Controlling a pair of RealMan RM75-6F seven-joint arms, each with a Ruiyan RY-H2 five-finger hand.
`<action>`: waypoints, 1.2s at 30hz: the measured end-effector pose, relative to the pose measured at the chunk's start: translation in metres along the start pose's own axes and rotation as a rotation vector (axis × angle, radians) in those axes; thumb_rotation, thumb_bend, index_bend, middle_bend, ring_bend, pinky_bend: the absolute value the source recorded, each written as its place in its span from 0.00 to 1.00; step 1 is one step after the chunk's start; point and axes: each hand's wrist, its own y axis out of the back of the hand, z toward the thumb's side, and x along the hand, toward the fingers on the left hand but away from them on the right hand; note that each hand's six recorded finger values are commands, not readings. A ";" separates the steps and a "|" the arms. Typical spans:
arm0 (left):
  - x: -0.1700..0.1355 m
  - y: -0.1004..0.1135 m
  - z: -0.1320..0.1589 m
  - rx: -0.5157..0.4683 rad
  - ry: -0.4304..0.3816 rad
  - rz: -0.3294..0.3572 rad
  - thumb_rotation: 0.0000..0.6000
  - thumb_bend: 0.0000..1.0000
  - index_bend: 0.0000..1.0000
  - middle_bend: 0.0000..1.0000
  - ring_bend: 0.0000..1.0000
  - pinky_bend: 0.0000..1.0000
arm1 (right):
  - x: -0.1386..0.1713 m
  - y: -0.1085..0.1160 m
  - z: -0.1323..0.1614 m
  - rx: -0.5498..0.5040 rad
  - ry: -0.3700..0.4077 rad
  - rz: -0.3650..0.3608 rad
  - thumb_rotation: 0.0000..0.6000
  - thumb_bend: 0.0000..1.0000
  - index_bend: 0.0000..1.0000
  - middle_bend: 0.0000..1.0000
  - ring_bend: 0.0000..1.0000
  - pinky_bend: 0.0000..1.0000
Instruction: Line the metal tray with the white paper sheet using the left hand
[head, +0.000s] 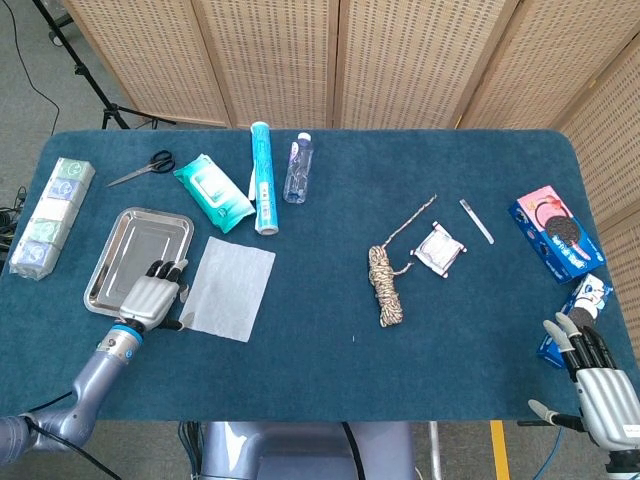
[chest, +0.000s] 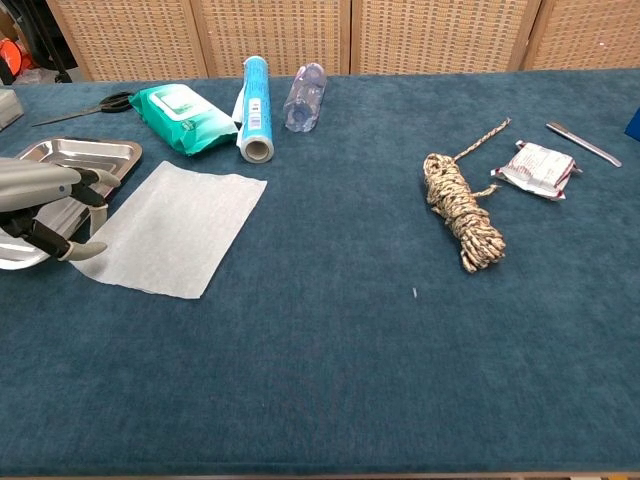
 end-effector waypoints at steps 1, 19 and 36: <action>0.001 0.000 0.001 -0.001 0.000 0.002 0.54 0.38 0.48 0.00 0.00 0.00 | 0.000 0.000 0.000 0.000 0.001 -0.001 1.00 0.00 0.00 0.00 0.00 0.00; 0.010 0.002 0.017 -0.035 0.000 0.066 0.95 0.56 0.68 0.00 0.00 0.00 | 0.001 0.003 0.000 -0.010 0.007 -0.012 1.00 0.00 0.00 0.00 0.00 0.00; 0.000 0.034 0.004 -0.048 0.025 0.153 0.95 0.56 0.70 0.00 0.00 0.00 | 0.001 0.003 0.000 -0.009 0.006 -0.012 1.00 0.00 0.00 0.00 0.00 0.00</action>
